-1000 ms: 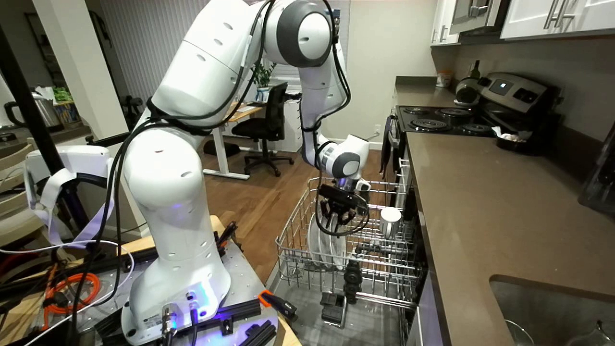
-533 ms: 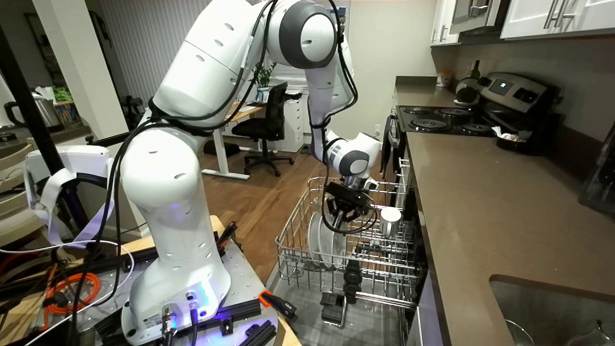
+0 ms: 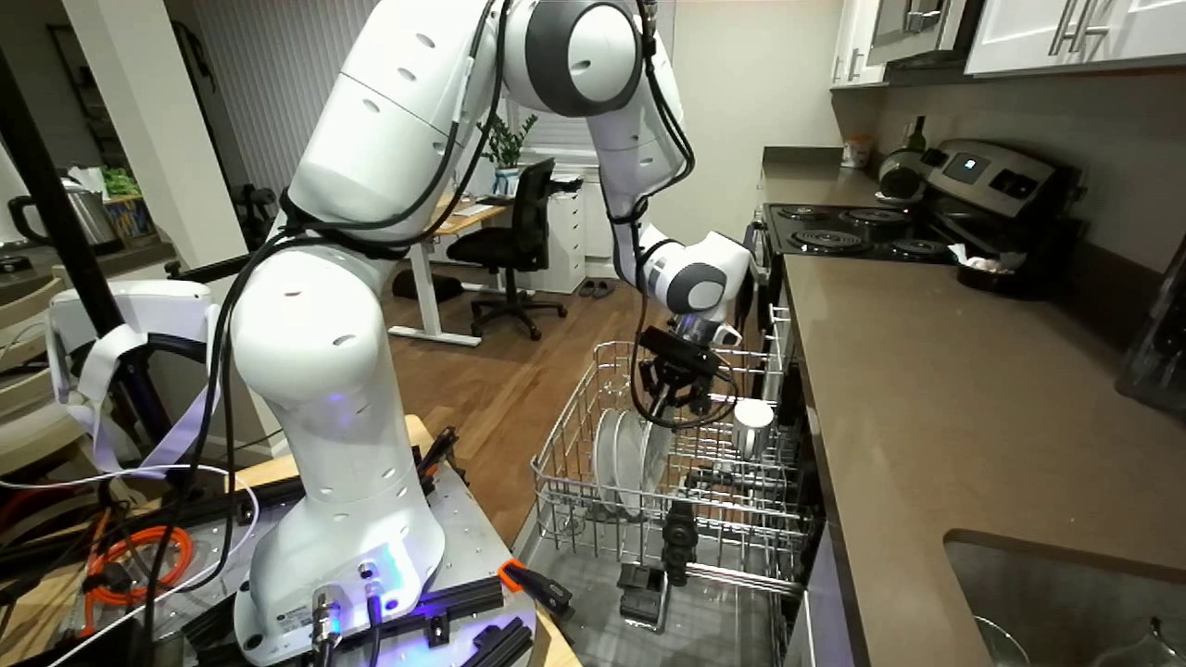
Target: Remove the plate from the dishwasher and put it on the counter top
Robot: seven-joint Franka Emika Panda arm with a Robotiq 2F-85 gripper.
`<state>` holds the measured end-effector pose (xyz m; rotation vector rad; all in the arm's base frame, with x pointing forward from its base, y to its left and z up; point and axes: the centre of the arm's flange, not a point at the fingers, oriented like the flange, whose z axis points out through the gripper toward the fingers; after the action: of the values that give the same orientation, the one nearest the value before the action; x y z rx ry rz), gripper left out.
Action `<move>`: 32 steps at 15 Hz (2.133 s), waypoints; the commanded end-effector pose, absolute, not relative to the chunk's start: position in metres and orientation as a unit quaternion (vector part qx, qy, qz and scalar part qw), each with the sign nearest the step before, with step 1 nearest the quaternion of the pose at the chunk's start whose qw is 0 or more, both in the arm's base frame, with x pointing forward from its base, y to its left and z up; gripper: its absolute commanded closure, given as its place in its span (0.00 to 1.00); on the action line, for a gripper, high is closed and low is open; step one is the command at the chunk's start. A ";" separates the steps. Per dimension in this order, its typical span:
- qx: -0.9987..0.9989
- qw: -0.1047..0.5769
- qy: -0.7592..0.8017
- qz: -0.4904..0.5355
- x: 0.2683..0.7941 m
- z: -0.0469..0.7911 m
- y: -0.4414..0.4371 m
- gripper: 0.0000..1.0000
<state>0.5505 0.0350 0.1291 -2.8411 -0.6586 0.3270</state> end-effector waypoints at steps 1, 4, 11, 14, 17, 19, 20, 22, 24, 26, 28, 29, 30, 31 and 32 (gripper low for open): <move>-0.962 0.115 -0.220 0.114 0.549 0.168 0.040 0.96; -0.964 0.108 -0.219 0.106 0.550 0.184 0.044 0.96; -0.966 0.084 -0.231 0.081 0.554 0.209 0.055 0.64; -0.965 0.084 -0.232 0.085 0.556 0.199 0.055 0.55; -0.967 0.078 -0.223 0.097 0.555 0.182 0.054 0.37; -0.966 0.081 -0.218 0.108 0.551 0.168 0.053 0.24; -0.966 0.083 -0.217 0.116 0.549 0.162 0.053 0.17; -0.964 0.088 -0.216 0.130 0.543 0.148 0.054 0.04; -0.962 0.091 -0.217 0.141 0.538 0.135 0.054 0.00; -0.960 0.090 -0.220 0.149 0.534 0.124 0.054 0.00; -0.959 0.085 -0.222 0.155 0.530 0.115 0.053 0.01; -0.958 0.084 -0.223 0.157 0.529 0.112 0.053 0.25; -0.958 0.084 -0.223 0.160 0.529 0.109 0.052 0.25; -0.958 0.084 -0.223 0.162 0.528 0.107 0.052 0.31; -0.958 0.084 -0.222 0.163 0.528 0.105 0.053 0.37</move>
<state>0.5296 0.0509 0.1106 -2.8341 -0.6664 0.4776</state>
